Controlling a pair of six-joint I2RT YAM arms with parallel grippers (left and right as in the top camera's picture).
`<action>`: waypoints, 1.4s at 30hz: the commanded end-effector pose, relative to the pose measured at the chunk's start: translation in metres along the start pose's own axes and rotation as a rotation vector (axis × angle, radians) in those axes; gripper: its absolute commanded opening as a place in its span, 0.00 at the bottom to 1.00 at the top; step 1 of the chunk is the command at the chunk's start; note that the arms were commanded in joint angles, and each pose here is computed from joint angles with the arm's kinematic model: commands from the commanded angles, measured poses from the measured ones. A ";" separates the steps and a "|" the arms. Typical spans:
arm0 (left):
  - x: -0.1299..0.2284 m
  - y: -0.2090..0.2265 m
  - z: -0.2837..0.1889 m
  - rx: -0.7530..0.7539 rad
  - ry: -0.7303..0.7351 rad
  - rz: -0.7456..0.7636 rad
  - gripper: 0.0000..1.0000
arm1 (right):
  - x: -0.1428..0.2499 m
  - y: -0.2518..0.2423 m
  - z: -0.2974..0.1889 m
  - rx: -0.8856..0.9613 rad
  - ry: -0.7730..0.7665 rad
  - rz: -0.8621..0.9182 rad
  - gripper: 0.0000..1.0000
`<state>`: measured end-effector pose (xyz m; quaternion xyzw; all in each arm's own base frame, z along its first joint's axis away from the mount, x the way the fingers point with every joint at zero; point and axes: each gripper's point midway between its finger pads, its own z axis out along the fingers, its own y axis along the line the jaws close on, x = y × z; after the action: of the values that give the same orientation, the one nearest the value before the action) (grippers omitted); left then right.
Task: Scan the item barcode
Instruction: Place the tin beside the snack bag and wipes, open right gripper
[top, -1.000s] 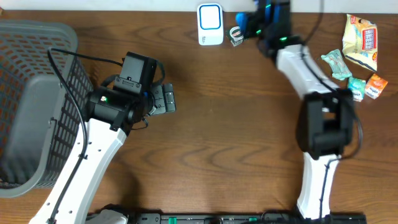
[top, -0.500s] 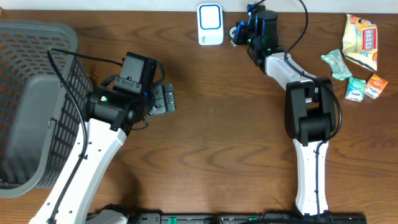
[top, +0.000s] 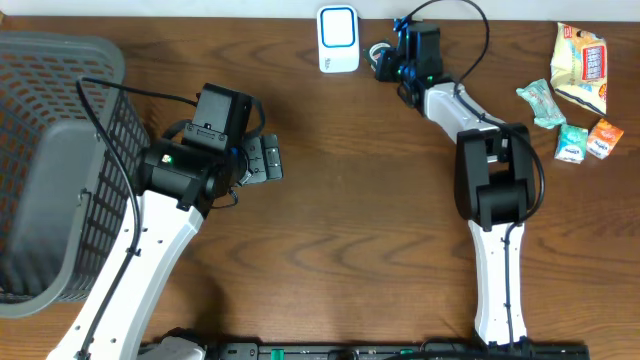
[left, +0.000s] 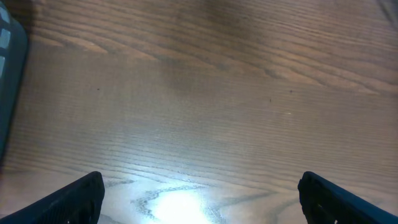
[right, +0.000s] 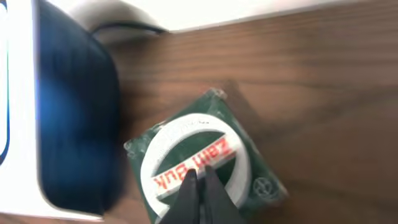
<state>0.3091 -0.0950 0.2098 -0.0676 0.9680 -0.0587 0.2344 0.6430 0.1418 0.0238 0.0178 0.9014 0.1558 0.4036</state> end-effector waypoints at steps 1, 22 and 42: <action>-0.003 -0.004 -0.004 0.014 -0.012 0.008 0.98 | 0.016 -0.063 -0.007 0.198 0.097 -0.022 0.01; -0.003 -0.004 -0.004 0.014 -0.012 0.007 0.97 | -0.055 -0.037 -0.108 0.201 0.128 -0.072 0.03; -0.003 -0.004 -0.004 0.014 -0.012 0.008 0.98 | 0.005 0.005 -0.022 0.121 0.138 -0.110 0.01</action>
<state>0.3091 -0.0950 0.2098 -0.0676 0.9680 -0.0587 0.2344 0.6184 0.1478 0.0374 -0.0301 0.9357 0.0771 0.3428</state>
